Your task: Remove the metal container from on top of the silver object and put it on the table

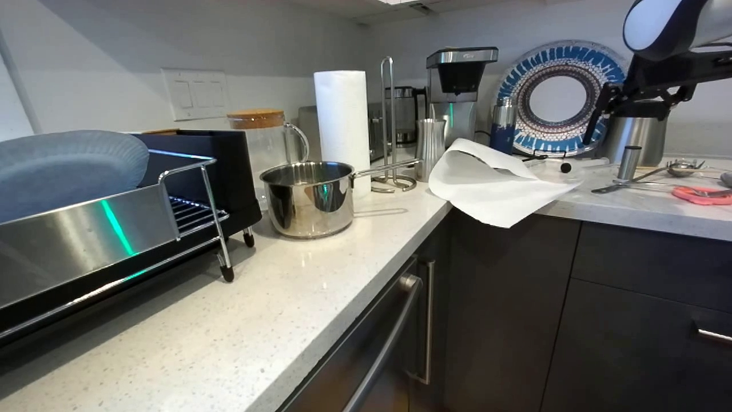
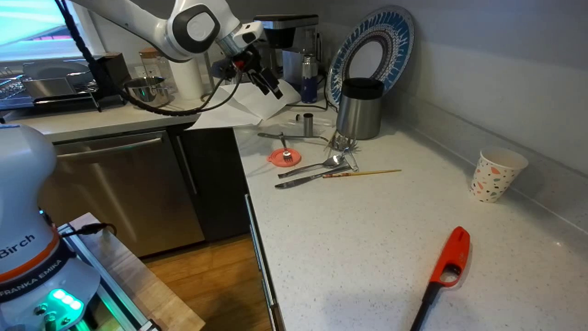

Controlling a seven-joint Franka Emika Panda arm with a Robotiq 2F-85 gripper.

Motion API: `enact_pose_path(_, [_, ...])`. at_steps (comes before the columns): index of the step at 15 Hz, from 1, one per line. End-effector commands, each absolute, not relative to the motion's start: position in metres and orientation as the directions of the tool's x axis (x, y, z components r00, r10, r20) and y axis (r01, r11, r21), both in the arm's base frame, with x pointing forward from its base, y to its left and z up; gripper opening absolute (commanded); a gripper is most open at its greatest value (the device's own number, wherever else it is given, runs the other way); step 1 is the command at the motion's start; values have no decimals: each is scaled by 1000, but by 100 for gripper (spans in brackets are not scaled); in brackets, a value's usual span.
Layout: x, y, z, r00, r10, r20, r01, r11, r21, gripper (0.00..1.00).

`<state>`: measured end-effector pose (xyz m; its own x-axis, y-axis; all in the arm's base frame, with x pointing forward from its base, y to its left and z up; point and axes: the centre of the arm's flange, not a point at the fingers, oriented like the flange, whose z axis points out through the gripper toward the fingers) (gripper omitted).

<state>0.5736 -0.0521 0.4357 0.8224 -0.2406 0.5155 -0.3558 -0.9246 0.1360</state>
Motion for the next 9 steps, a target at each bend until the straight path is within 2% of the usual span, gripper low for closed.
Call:
enact_pose_path(1, [553,-39,464,897,-186,402,-232,-970,69,100])
enact_pose_path(4, [555,-24,471,935,-126,333,-138,-990,10,100])
enact_pose_path(5, [573,-28,454,911,-154,383,-200,-976,83,100])
enact_pose_path(9, [574,-21,459,924,-128,361,-155,-987,46,100])
